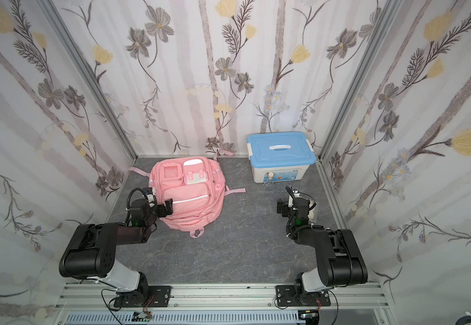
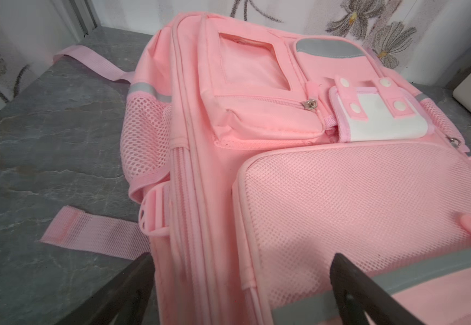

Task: Zip up the backpack
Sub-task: Reset both arms

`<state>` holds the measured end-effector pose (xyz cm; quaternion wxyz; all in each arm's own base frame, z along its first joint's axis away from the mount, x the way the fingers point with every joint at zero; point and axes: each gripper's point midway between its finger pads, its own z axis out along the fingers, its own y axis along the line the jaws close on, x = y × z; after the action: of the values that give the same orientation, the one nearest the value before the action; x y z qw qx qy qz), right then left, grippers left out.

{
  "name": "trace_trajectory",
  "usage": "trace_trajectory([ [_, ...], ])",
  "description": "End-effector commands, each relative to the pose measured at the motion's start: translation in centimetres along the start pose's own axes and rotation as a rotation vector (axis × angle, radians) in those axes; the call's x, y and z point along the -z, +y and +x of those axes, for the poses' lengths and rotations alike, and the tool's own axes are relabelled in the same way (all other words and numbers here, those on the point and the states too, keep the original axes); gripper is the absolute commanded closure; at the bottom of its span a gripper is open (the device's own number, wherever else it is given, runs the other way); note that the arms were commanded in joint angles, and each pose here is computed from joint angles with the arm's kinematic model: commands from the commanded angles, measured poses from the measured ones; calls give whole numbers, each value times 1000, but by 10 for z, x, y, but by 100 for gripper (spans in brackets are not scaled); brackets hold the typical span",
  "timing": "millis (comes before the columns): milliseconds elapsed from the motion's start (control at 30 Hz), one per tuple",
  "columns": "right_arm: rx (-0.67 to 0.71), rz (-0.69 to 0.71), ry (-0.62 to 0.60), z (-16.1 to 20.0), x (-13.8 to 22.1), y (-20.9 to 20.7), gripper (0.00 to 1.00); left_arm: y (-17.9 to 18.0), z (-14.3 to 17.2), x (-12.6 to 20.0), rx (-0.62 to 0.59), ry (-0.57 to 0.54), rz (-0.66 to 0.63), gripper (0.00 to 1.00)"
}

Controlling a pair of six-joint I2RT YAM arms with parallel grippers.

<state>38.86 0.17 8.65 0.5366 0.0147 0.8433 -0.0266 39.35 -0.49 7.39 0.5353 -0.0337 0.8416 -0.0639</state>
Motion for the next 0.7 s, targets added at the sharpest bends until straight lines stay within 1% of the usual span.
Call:
trace_trajectory([
  [0, -10, 0, -33, -9, 0, 0, 0, 2, -14, 0, -33, -53, -27, 0],
  [33, -10, 0, -33, -9, 0, 0, 0, 2, -15, 0, -34, -65, -26, 0],
  [67, -11, 0, -34, -10, 0, 0, 0, 3, -13, 0, -34, -54, -29, 0],
  [100, -10, 0, -33, -9, 0, 0, 0, 3, -15, 0, -34, -65, -28, 0],
  [667, -2, 4, -31, -9, -1, 1, 0, 3, -14, 0, -33, -59, -28, 0],
])
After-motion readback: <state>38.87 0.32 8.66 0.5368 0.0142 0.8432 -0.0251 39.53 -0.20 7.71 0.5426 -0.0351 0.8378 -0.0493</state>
